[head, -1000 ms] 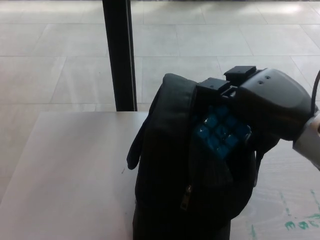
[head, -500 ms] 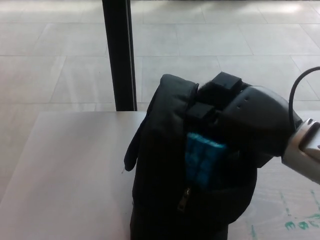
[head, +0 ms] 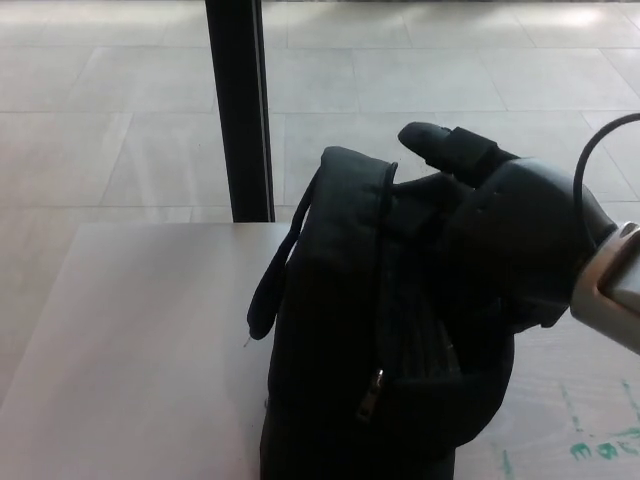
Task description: The robot uses its right hand to pick up the cube kept on the middle of the desk and put it inside the bag next to it
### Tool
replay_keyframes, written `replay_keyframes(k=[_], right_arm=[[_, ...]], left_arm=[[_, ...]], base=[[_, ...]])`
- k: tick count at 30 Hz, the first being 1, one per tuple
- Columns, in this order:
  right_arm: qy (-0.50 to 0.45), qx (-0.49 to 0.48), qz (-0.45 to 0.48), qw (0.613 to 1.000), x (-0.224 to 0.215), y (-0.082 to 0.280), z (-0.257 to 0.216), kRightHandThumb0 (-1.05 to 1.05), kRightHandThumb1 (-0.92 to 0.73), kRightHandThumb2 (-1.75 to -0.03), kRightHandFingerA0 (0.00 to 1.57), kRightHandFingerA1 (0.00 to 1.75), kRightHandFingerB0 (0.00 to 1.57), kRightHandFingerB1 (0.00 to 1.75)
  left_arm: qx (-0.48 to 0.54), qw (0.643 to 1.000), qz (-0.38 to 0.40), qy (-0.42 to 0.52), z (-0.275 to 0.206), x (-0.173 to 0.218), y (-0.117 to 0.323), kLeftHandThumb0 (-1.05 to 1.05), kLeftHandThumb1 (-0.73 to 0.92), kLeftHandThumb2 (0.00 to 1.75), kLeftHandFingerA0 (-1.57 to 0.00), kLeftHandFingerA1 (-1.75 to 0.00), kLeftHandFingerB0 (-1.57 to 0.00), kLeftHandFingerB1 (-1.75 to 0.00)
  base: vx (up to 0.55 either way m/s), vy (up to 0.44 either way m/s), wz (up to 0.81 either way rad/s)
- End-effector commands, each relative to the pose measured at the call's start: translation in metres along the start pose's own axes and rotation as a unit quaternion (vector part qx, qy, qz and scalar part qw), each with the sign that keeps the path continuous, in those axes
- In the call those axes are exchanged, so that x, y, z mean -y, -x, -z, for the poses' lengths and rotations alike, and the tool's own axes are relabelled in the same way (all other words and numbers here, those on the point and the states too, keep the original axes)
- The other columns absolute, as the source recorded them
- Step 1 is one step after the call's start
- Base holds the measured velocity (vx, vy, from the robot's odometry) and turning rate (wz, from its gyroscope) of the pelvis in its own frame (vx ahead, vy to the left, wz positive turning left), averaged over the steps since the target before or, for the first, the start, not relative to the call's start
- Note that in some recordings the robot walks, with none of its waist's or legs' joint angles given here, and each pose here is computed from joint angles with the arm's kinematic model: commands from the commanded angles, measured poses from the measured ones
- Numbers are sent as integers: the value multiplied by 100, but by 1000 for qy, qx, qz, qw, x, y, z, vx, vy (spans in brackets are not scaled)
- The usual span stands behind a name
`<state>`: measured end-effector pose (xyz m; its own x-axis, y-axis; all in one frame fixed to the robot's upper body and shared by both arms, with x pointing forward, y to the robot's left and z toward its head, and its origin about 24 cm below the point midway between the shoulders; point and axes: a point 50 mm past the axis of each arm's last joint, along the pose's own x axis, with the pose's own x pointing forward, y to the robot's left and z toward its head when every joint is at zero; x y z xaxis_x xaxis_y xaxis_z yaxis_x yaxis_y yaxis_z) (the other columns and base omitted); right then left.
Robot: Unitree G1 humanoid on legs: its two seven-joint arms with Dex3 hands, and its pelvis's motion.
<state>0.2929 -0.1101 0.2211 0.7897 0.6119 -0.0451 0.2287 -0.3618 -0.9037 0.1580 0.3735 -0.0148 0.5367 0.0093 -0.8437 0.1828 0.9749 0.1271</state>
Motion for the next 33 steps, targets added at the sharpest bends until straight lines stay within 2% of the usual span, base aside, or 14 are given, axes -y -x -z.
replay_keyframes(k=[1,2,6,7,8,9,11,15,21,25,26,31,32,33], right_arm=[[-78,-51,-10,996,15,2,26,-76,-50,-83,4,51,31,47],[-86,-54,8,995,18,5,30,-67,-62,-59,13,53,43,39],[-119,-88,42,988,29,16,51,-65,-68,-61,17,55,39,41],[-139,-100,62,983,33,24,59,-66,-56,-92,18,58,31,53],[-161,-109,90,977,37,34,68,-63,-72,-62,25,53,39,40],[-206,-122,147,960,38,48,78,-55,-66,-60,41,54,51,38],[-239,-125,198,942,36,60,86,-51,-63,-59,52,59,58,42],[-315,-181,285,887,23,97,104,-47,-61,-58,67,63,62,44],[-375,-250,322,832,-3,141,120,-33,-60,-58,69,66,57,47],[-389,-342,317,795,-35,179,128,-41,-61,-59,67,59,53,42],[-400,-372,306,780,-51,194,131,-50,-49,-83,54,66,40,52],[-413,-476,259,732,-112,247,130,-53,-47,-80,46,63,32,49],[-421,-488,255,721,-122,256,128,-50,-60,-58,47,59,35,36],[-421,-503,250,713,-130,265,125,-54,-62,-59,45,57,33,34]], left_arm=[[-8,1000,-8,-14,2,-3,3,-50,61,58,-28,-50,-42,-45],[-9,1000,-10,11,2,-4,2,-46,61,57,-28,-51,-45,-48],[-7,1000,-9,1,3,-4,1,-48,61,58,-29,-52,-41,-47],[-4,1000,-5,-13,4,-4,1,-55,43,86,-21,-56,-33,-56],[-6,1000,-5,-5,5,-4,2,-51,42,86,-21,-56,-32,-57],[0,1000,2,-3,4,-3,3,-49,62,58,-26,-52,-38,-44],[1,1000,5,0,5,-3,4,-48,63,59,-25,-52,-45,-47],[-2,1000,2,4,5,-3,4,-50,61,57,-28,-52,-44,-47],[0,1000,3,13,6,0,3,-46,61,58,-28,-55,-49,-56],[-3,1000,1,3,6,0,2,-47,62,58,-30,-55,-44,-52],[-3,1000,0,9,6,0,2,-45,63,58,-28,-52,-44,-50],[-5,1000,-6,20,9,-2,2,-44,62,58,-28,-53,-45,-51],[-6,1000,-7,24,9,-2,2,-44,63,58,-27,-52,-44,-49],[-6,1000,-6,20,9,-2,2,-44,63,58,-28,-53,-45,-51]], base=[[0,0,0],[0,0,0],[0,0,0],[0,0,0],[0,0,0],[0,0,0],[0,0,0],[0,0,0],[0,0,0],[0,0,0],[0,0,0],[0,0,0],[0,0,0],[0,0,0]])
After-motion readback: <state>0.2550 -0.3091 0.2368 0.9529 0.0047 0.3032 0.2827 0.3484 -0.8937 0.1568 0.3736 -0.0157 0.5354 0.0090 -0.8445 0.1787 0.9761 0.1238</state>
